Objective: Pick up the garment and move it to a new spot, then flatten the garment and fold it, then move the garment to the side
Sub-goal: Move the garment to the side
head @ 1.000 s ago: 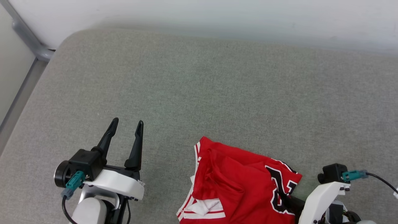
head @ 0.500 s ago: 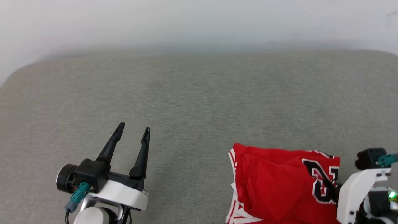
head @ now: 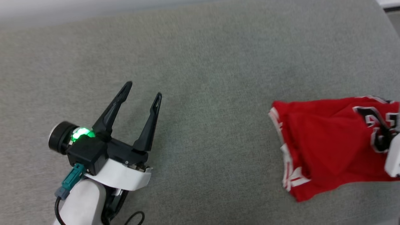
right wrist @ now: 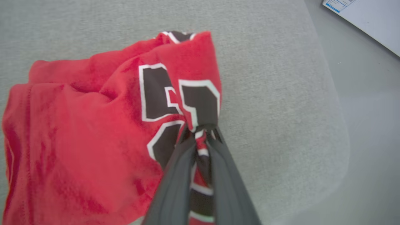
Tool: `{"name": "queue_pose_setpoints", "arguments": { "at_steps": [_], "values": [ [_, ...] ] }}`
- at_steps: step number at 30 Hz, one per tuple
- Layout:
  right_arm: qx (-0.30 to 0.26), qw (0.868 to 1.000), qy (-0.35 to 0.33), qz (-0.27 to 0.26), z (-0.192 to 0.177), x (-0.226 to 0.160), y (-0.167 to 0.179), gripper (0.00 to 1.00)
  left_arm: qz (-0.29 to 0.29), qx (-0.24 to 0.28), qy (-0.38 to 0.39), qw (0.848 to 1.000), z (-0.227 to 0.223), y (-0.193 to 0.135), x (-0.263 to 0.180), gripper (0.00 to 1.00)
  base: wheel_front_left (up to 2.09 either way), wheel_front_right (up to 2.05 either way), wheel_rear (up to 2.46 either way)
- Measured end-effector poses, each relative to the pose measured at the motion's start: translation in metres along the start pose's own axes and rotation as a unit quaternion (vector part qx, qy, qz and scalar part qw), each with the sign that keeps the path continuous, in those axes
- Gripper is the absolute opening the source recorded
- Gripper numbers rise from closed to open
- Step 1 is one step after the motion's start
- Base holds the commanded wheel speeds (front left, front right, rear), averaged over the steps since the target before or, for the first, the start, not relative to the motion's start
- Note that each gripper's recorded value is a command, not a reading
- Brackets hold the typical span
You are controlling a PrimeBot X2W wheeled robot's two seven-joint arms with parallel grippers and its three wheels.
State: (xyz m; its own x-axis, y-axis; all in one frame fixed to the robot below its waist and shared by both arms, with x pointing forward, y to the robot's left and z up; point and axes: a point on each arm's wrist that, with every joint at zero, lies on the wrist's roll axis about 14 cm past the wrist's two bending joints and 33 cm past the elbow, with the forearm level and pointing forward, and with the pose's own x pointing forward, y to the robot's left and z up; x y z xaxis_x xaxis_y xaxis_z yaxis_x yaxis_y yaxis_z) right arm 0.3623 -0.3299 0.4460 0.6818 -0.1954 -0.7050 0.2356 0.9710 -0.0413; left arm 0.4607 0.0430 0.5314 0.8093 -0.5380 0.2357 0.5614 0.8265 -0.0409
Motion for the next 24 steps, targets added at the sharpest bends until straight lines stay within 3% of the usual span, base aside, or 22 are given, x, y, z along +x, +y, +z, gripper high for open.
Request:
{"name": "queue_pose_setpoints", "arguments": {
  "at_steps": [7, 15, 24],
  "values": [
    [-0.001, 0.993, 0.001, -0.116, 0.020, 0.023, -0.071, 0.00, -0.034, -0.022, 0.000, 0.999, -0.027, -0.002, 0.023, 1.00, 0.00, 0.00, 0.00],
    [-0.005, 0.974, -0.032, -0.226, 0.061, 0.040, -0.135, 0.00, -0.037, -0.031, 0.003, 0.999, -0.049, 0.013, 0.031, 1.00, 0.00, 0.00, 0.00],
    [0.000, 0.960, -0.043, -0.275, 0.061, 0.065, -0.157, 0.00, -0.025, -0.043, 0.018, 0.999, -0.074, 0.029, 0.028, 1.00, 0.00, 0.00, 0.00]
  ]
}}
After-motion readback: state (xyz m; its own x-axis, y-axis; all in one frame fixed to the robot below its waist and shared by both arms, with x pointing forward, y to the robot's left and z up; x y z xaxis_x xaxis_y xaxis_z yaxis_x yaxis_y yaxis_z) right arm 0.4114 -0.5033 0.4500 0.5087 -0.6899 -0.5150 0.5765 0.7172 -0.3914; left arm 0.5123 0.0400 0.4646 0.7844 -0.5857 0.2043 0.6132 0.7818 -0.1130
